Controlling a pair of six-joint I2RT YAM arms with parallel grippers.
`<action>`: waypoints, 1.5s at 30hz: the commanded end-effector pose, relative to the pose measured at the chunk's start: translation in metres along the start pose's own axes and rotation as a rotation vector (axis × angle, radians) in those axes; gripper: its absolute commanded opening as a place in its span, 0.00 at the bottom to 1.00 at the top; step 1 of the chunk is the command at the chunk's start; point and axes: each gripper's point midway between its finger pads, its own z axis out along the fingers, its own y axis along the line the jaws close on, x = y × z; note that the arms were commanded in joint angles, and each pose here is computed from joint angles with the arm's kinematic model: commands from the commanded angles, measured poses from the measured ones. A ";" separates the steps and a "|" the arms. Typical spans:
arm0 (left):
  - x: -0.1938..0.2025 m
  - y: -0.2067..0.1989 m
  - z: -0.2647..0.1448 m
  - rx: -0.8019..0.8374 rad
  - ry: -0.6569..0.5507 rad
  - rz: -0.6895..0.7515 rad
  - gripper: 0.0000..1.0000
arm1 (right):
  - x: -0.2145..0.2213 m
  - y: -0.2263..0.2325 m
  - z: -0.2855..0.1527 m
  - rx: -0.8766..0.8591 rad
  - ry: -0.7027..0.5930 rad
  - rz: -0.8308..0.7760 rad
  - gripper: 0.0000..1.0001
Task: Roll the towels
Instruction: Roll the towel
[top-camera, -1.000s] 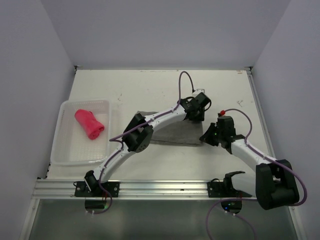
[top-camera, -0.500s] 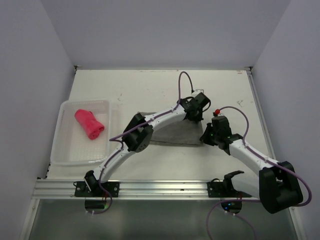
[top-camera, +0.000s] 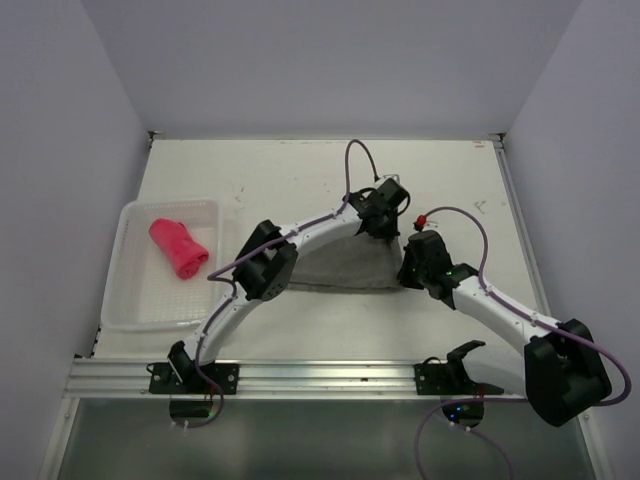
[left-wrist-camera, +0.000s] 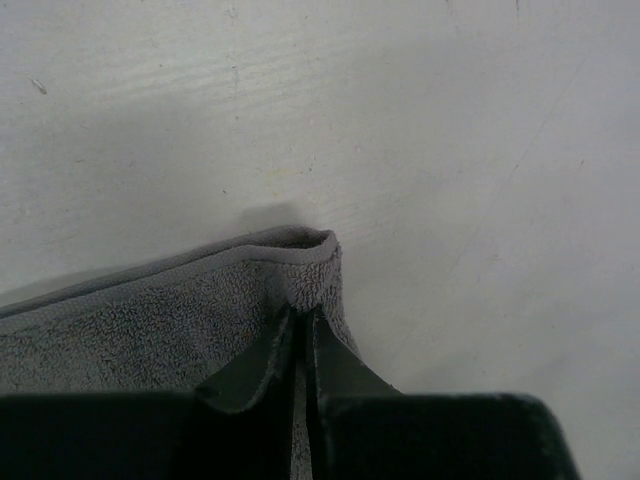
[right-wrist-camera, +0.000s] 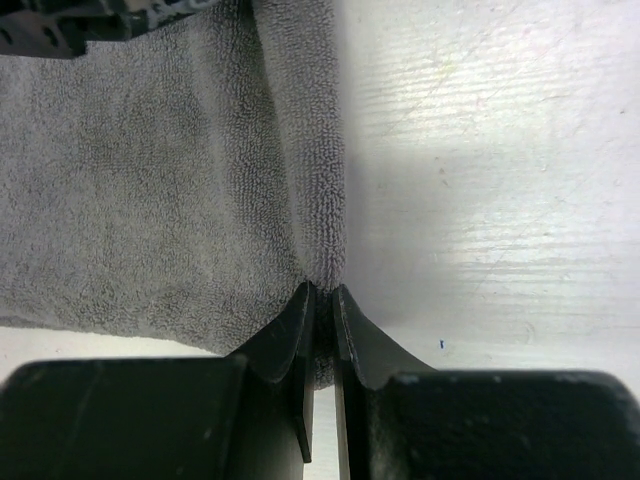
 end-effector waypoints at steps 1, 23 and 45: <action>-0.052 -0.018 -0.039 0.104 -0.116 -0.033 0.04 | -0.016 -0.008 -0.013 0.075 -0.044 -0.048 0.00; -0.050 -0.014 -0.070 0.220 -0.104 0.000 0.00 | -0.033 0.002 -0.026 0.109 -0.107 -0.063 0.27; -0.056 -0.009 -0.080 0.227 -0.114 0.017 0.00 | -0.009 0.007 0.001 -0.005 -0.025 0.052 0.48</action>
